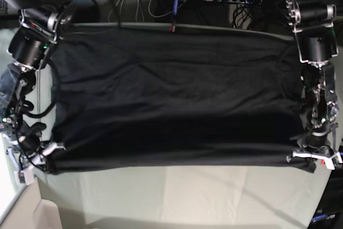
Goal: Layout the t-shirt on the table in an organized manner, then fold the t-shirt properly
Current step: 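Fold the held shirt band over itself toward the arms with both grippers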
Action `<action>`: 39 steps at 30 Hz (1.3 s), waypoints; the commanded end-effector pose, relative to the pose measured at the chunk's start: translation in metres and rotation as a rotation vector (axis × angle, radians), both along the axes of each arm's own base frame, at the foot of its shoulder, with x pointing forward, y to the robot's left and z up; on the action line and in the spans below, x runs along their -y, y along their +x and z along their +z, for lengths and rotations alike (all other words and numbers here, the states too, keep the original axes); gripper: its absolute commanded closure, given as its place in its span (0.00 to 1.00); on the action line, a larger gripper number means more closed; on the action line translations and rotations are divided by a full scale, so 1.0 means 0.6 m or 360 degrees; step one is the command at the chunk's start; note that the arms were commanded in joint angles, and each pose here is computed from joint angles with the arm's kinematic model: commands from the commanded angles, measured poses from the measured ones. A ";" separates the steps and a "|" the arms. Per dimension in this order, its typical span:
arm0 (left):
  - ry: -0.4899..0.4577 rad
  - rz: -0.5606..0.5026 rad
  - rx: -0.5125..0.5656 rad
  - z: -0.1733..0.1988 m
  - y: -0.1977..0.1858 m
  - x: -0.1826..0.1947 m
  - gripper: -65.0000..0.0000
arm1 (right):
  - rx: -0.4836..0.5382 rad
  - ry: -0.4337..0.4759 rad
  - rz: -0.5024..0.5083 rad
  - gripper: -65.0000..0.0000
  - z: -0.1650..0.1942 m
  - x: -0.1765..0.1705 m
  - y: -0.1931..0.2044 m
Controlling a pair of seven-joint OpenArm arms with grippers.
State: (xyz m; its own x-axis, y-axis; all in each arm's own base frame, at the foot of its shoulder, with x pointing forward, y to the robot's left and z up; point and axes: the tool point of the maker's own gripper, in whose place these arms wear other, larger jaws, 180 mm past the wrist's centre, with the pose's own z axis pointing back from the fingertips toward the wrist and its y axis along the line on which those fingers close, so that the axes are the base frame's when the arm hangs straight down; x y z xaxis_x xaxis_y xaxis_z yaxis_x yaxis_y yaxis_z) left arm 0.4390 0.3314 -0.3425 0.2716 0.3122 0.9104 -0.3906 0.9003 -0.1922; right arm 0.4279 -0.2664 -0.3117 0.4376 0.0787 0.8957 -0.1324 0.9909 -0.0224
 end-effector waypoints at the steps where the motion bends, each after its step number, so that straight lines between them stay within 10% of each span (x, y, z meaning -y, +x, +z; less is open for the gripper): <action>1: 0.0059 0.0025 0.0139 0.056 0.017 -0.020 1.00 | 0.0135 -0.0013 -0.0018 1.00 0.048 0.014 0.015; 39: 0.0057 0.0098 -0.0257 -0.117 -0.222 -0.031 1.00 | -0.0523 -0.0104 -0.0018 1.00 -0.171 0.030 -0.295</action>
